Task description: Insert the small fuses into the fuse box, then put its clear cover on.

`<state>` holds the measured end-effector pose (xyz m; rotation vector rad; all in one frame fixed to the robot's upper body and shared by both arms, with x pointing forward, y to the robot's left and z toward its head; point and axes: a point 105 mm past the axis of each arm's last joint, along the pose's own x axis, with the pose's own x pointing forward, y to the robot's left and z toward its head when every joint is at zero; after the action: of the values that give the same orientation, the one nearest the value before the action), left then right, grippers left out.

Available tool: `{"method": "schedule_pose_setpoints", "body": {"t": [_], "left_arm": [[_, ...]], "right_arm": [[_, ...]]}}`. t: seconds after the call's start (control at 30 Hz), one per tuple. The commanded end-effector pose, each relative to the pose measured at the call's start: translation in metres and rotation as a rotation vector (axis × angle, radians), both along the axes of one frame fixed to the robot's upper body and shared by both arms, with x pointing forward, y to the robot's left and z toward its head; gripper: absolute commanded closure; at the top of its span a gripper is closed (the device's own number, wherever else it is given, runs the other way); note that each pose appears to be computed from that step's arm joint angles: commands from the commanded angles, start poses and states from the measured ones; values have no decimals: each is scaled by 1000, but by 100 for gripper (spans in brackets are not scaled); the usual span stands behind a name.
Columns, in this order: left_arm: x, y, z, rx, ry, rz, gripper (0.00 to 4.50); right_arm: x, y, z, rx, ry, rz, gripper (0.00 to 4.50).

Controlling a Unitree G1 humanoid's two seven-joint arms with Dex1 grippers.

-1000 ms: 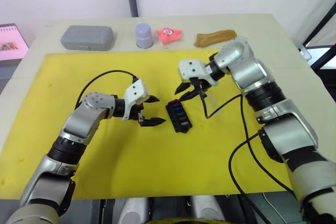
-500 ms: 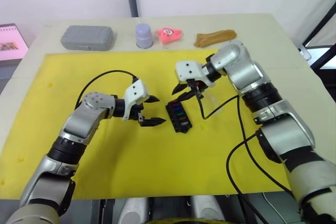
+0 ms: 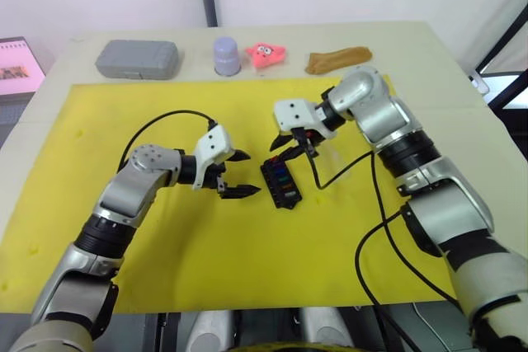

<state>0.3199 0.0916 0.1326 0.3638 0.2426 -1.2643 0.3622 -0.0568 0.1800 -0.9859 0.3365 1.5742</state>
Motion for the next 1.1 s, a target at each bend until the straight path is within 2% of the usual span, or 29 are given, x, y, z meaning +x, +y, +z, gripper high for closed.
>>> {"method": "schedule_pose_setpoints", "body": {"t": [0.03, 0.1, 0.13, 0.17, 1.1], "left_arm": [[1, 2, 14, -15, -55, -1, 0], [1, 2, 14, -16, -54, -1, 0], [1, 2, 14, -16, -54, -1, 0], [1, 2, 13, -16, -54, 0, 0], [1, 3, 14, -16, -55, 2, 0]], "right_arm": [[1, 4, 9, 5, -39, 19, 341], [1, 4, 8, 4, -39, 18, 395], [1, 4, 8, 4, -39, 18, 443], [1, 3, 8, 3, -39, 18, 447], [0, 1, 9, 21, 71, -44, 447]]}}
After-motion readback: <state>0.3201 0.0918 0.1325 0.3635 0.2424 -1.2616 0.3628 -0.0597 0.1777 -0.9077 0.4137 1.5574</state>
